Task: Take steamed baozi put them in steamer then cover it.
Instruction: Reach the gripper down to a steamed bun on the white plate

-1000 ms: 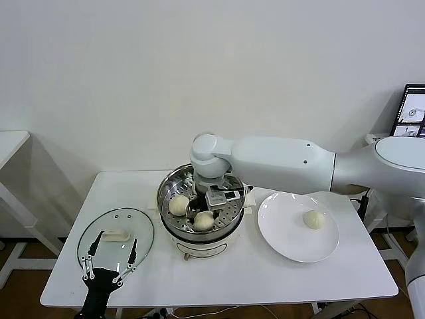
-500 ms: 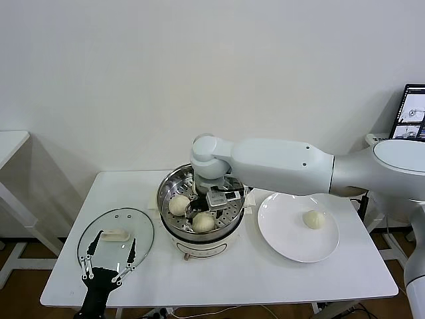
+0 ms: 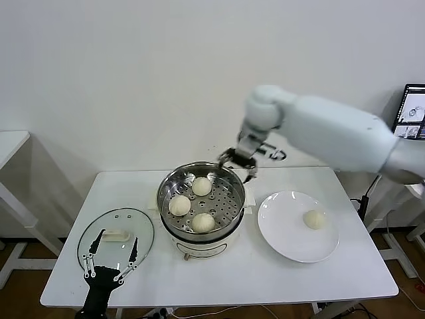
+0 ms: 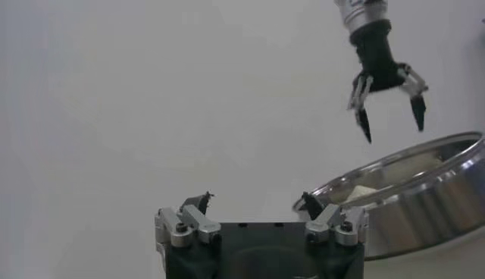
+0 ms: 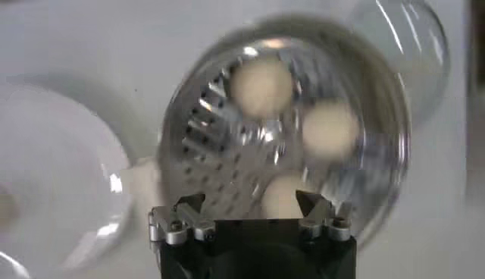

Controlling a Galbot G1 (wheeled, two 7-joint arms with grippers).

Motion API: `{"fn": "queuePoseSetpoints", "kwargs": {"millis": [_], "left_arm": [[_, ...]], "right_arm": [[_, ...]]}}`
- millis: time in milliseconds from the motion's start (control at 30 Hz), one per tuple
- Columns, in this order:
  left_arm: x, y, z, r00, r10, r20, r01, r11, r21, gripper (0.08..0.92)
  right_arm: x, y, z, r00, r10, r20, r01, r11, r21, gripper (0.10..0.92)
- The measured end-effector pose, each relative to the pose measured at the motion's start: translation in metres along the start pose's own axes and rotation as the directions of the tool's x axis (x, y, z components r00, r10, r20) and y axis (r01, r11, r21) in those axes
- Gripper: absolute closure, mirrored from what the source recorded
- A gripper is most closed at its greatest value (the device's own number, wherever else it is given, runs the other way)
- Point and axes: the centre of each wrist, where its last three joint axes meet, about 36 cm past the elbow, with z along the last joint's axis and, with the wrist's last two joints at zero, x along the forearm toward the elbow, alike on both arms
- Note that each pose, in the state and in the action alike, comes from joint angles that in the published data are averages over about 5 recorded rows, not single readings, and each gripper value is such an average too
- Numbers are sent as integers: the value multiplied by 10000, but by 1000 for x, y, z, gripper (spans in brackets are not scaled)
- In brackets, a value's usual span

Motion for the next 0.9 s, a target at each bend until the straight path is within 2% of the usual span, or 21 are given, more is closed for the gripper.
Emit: {"fn": "queuePoseSetpoints", "kwargs": {"millis": [167,333,633,900], "left_arm": [[0,2,0,10000,18,2,-18,10000,-53,177],[-1,3,-1,10000,-15,4,15,10000,-83,177],[1,2,0,9999,-46,-134,44,9999,-133,177],[1,2,1,9998,-36,-202,32,9998,-175,177]], "right_arm": [[-1,55,71,9999,-86,-115,47,9533,-3019,200],[-20,108,115,9991,-398,-108,295,8721,-4884,200],[-74,175,148,9940,-1097,8,844,7604,-6440,200],[-119,211,157,9874,-1580,-10,1128,7095,-6956,200]]}}
